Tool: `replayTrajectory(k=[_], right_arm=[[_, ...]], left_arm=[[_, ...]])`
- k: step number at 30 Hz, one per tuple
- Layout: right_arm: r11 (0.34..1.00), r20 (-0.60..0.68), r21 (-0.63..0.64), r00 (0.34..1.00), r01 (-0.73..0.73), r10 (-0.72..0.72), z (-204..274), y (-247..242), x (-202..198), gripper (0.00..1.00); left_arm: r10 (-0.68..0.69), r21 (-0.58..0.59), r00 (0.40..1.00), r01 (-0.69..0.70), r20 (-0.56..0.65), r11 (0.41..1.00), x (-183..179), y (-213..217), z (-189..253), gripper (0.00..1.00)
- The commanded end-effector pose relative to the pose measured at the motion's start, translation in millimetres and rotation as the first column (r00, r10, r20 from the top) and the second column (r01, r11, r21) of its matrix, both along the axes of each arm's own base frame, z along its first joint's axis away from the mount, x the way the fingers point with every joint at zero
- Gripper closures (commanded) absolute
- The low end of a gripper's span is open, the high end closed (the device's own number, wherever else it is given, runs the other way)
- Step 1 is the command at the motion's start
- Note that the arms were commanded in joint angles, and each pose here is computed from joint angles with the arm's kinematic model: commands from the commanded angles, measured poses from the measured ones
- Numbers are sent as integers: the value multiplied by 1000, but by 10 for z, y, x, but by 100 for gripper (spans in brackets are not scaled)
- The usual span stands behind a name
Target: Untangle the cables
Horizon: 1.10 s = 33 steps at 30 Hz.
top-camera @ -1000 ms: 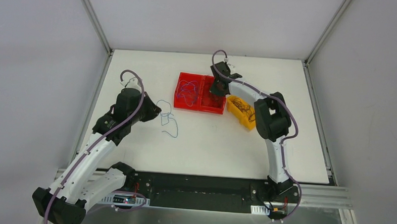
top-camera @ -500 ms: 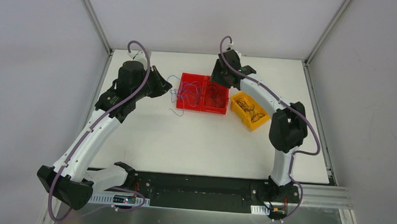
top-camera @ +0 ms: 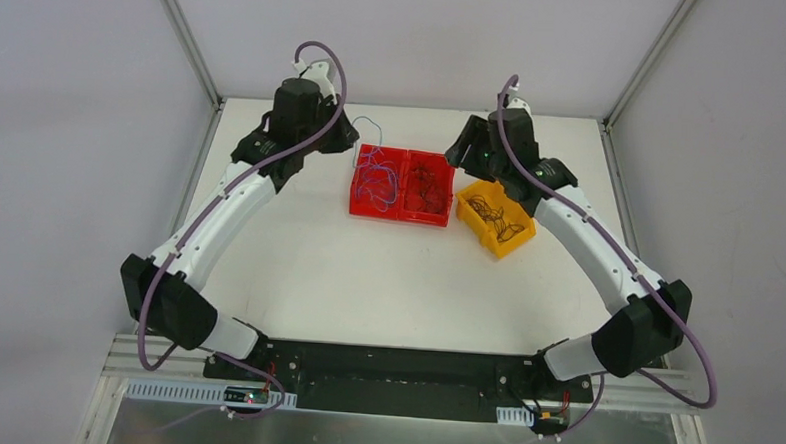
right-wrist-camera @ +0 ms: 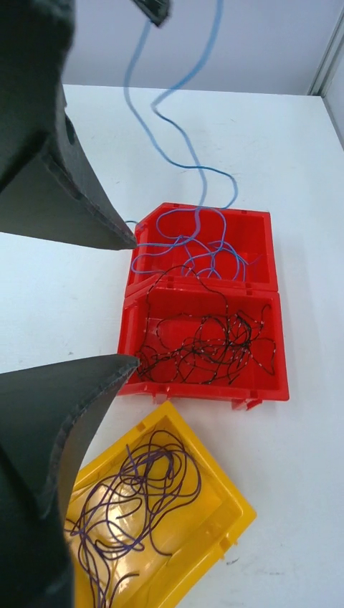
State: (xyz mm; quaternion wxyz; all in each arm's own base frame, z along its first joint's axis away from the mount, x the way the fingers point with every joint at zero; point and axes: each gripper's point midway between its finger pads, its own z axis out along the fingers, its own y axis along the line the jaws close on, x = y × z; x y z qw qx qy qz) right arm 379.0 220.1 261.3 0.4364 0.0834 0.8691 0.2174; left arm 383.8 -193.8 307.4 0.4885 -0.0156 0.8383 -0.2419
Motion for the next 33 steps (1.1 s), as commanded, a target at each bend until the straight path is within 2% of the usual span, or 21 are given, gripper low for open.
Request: replayTrajectory(k=[1, 6, 8, 13, 16, 20, 25, 28, 33], right_arm=[[1000, 100, 31, 995, -1, -2, 348, -145, -128, 41], [999, 122, 32, 992, 14, -17, 450, -296, -263, 41], [999, 122, 37, 992, 24, -28, 438, -349, -307, 41], [998, 91, 37, 994, 53, -57, 268, -468, -392, 40], [997, 72, 33, 995, 68, -70, 165, -521, -410, 41], [997, 53, 35, 996, 75, -77, 73, -566, -450, 41], [996, 44, 38, 995, 85, -86, 11, -614, -504, 41], [995, 41, 33, 995, 90, -92, -12, -658, -550, 41], [995, 23, 15, 994, 103, -103, -67, -732, -602, 40]], left_arm=[[40, 111, 993, -53, 113, 992, 442, 29, 116, 100], [74, 200, 995, -86, 67, 976, 816, 26, -328, 100], [53, 211, 999, -55, 13, 976, 889, -42, -618, 100], [-83, 109, 979, 105, -187, 988, 856, -458, -1338, 100], [-69, 87, 956, 98, -284, 991, 814, -505, -1693, 100], [-35, 122, 919, 89, -392, 988, 810, -495, -2053, 100], [21, 170, 872, 72, -489, 983, 812, -460, -2354, 100], [25, 174, 867, 71, -497, 982, 815, -460, -2393, 100], [-71, 170, 870, 175, -489, 970, 733, -499, -2250, 98]])
